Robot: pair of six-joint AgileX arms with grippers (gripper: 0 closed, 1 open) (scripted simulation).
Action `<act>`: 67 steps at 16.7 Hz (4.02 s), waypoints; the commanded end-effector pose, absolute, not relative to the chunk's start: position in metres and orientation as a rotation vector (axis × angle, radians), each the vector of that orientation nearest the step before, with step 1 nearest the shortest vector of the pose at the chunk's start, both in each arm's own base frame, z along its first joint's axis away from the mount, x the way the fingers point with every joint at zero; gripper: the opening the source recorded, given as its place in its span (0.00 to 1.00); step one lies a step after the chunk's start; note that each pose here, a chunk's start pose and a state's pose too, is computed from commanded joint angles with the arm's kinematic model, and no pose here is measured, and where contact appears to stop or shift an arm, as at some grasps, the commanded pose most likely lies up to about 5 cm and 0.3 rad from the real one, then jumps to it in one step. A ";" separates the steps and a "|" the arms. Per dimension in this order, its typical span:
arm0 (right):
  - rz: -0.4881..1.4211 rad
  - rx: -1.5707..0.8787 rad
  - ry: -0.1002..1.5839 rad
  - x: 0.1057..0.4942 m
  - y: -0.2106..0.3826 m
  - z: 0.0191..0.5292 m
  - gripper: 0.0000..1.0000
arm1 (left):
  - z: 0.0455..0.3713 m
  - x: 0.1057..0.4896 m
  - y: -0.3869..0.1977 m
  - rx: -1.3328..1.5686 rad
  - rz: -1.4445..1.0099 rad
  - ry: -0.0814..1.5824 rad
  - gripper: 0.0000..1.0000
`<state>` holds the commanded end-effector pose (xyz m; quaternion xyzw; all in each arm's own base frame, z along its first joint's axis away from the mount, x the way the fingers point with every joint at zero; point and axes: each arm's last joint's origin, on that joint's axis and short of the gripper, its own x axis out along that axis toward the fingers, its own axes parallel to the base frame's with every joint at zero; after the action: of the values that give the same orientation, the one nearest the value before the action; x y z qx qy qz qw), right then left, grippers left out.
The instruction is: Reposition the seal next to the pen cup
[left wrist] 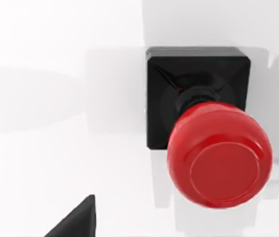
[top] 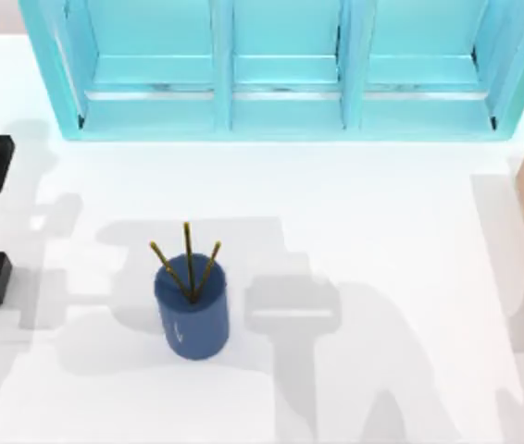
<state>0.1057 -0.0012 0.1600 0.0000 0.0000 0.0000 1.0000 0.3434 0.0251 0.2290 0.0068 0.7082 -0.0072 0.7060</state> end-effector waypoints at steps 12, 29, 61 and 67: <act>0.000 0.000 0.000 0.106 -0.001 0.160 1.00 | 0.149 0.342 0.026 0.015 -0.016 1.571 1.00; 0.000 0.000 0.000 0.106 -0.001 0.160 1.00 | 0.149 0.342 0.026 0.015 -0.016 1.571 0.00; 0.000 0.000 0.000 0.106 -0.001 0.160 1.00 | 0.293 0.299 -0.122 0.016 -0.016 1.572 0.00; 0.000 0.000 0.000 0.106 -0.001 0.160 1.00 | 0.290 0.297 -0.121 0.014 -0.014 1.571 0.00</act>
<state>0.1057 -0.0012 0.1600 0.0000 0.0000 0.0000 1.0000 0.2974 -0.1214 0.2902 0.0064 0.7070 -0.0063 0.7071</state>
